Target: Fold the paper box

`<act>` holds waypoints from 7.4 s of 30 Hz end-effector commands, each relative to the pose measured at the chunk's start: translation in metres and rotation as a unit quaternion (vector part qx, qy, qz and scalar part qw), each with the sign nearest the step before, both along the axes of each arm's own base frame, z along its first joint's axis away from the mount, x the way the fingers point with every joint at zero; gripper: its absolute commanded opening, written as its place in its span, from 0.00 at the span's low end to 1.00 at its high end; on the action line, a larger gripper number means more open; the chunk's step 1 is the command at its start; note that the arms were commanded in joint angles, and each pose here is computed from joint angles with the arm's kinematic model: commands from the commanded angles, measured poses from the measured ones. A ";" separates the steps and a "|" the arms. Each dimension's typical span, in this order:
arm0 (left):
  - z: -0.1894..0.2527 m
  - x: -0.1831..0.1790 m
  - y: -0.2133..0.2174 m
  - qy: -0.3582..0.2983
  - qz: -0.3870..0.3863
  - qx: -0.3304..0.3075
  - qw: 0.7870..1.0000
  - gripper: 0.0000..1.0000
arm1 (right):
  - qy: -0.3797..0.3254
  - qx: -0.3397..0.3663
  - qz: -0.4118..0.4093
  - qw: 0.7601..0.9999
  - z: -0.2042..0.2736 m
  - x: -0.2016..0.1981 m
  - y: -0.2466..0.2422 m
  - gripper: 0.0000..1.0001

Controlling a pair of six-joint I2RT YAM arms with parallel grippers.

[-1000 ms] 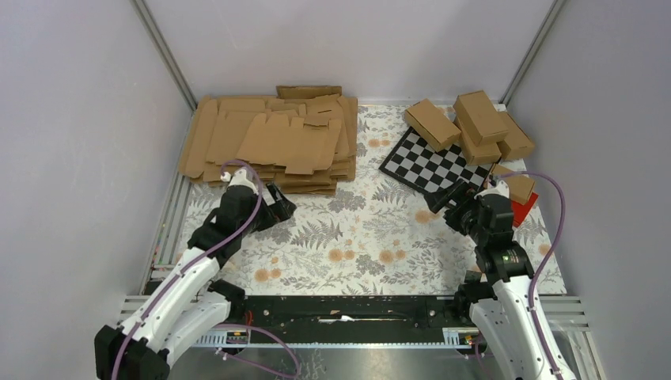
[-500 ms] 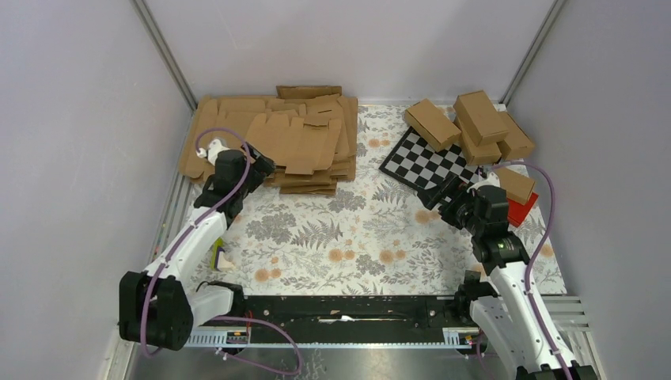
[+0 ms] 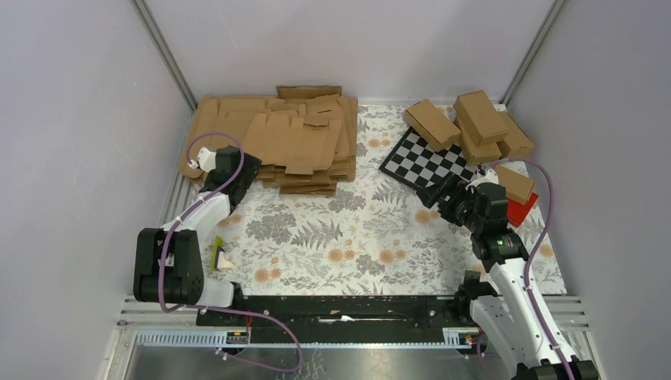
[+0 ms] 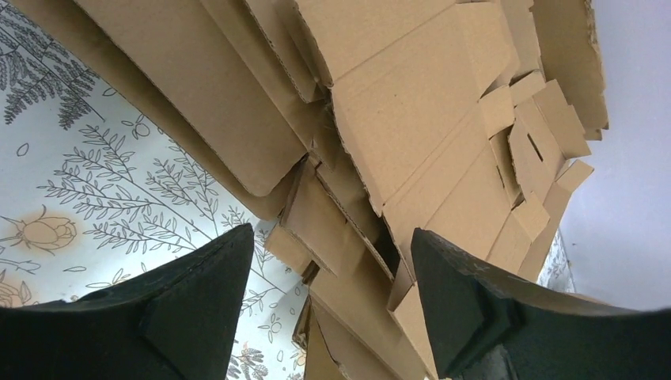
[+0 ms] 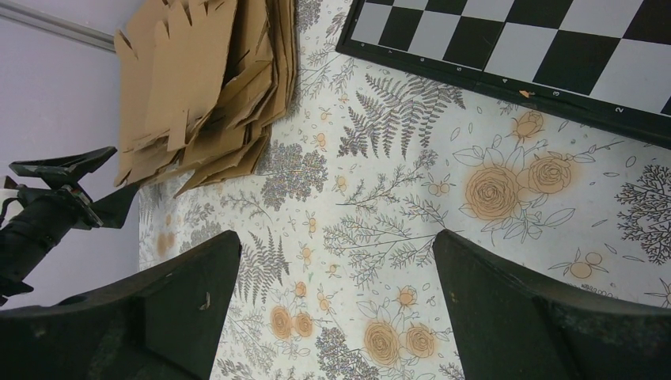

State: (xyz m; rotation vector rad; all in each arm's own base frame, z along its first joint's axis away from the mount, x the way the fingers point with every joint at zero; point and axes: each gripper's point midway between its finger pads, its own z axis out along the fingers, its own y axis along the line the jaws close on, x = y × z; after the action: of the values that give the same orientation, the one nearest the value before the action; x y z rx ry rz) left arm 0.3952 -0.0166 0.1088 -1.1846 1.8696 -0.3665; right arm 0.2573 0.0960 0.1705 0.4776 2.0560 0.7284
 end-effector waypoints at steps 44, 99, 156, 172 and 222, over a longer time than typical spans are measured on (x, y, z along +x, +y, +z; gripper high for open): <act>0.010 0.082 -0.006 -0.076 0.021 -0.061 0.995 0.00 | -0.028 -0.033 -0.017 0.999 0.013 0.015 -0.009 0.99; 0.065 -0.142 -0.169 -0.115 -0.414 -0.007 0.903 0.00 | 0.127 -0.123 0.162 0.971 -0.075 -0.023 0.057 0.99; 0.052 -0.151 -0.183 -0.127 -0.448 0.015 0.885 0.24 | 0.048 -0.383 0.159 0.909 -0.101 0.020 0.072 0.47; 0.039 -0.131 -0.172 -0.109 -0.408 0.050 0.905 0.84 | 0.061 -0.372 0.204 0.904 -0.106 0.012 0.083 0.42; 0.015 -0.042 -0.266 0.084 -0.668 0.062 0.737 0.00 | 0.122 -0.117 0.083 0.982 -0.087 -0.046 0.061 1.00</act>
State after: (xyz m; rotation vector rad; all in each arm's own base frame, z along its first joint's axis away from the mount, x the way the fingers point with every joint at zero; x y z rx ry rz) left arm 0.3477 -0.2745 0.0970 0.4487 2.6449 -0.8229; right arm 0.2054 0.1548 0.0757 0.3020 2.4424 0.5158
